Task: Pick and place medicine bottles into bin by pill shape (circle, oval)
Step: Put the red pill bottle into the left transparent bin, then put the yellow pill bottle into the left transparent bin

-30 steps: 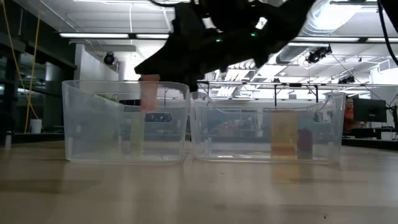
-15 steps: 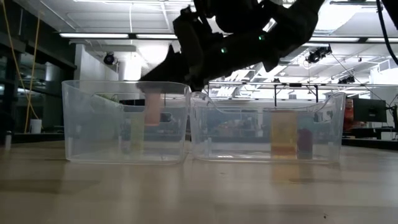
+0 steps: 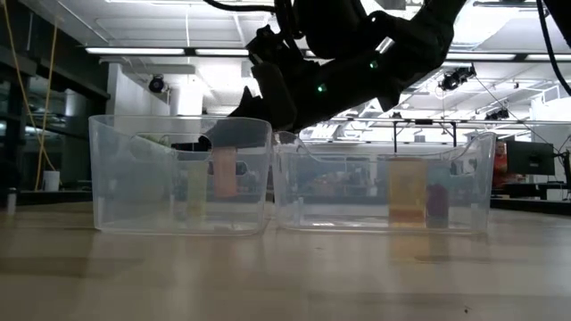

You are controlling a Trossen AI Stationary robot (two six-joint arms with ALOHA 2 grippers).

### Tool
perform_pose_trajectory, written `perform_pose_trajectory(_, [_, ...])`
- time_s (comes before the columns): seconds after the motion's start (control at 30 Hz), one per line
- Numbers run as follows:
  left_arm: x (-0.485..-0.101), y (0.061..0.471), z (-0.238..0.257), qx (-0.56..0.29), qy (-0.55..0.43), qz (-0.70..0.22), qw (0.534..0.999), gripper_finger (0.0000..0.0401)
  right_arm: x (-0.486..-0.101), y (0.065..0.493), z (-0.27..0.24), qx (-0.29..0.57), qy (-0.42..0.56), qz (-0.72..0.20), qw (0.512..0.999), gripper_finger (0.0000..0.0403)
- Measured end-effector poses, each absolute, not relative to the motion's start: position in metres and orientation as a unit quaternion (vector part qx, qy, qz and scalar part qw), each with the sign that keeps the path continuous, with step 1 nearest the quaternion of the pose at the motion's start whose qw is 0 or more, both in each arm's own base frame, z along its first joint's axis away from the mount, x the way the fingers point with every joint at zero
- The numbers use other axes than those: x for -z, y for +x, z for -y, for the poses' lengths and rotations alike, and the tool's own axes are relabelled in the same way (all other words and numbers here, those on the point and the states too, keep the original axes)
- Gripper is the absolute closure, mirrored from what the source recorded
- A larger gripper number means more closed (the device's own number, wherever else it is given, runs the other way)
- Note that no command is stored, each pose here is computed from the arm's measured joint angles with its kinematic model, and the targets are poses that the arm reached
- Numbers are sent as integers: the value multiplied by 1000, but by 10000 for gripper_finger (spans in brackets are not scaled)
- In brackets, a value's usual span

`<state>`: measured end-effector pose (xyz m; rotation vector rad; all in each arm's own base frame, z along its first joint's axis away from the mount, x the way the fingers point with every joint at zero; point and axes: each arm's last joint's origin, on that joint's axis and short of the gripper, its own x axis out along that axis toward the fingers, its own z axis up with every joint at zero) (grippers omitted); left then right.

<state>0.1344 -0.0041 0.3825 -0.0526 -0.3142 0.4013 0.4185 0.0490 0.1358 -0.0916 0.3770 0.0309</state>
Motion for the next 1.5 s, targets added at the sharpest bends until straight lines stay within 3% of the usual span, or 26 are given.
perform_pose_trajectory(0.3, [-382, 135, 4, -199, -25, 155, 967, 185, -135, 419, -43, -8, -39, -194, 980, 295])
perform_pose_trajectory(0.73, [-382, 135, 4, -198, -25, 154, 968, 185, -135, 419, -43, -8, -39, -196, 980, 233])
perform_pose_trajectory(1.1, [-382, 135, 4, -200, -12, 152, 968, 185, -138, 418, -43, -5, -24, -195, 981, 224])
perform_pose_trajectory(1.33, [-382, 135, 4, -201, -8, 151, 968, 185, -176, 412, -42, -4, -18, -156, 988, 224])
perform_pose_trajectory(1.5, [-382, 135, 4, -202, -4, 150, 968, 185, -236, 393, -40, -2, 11, -101, 995, 224])
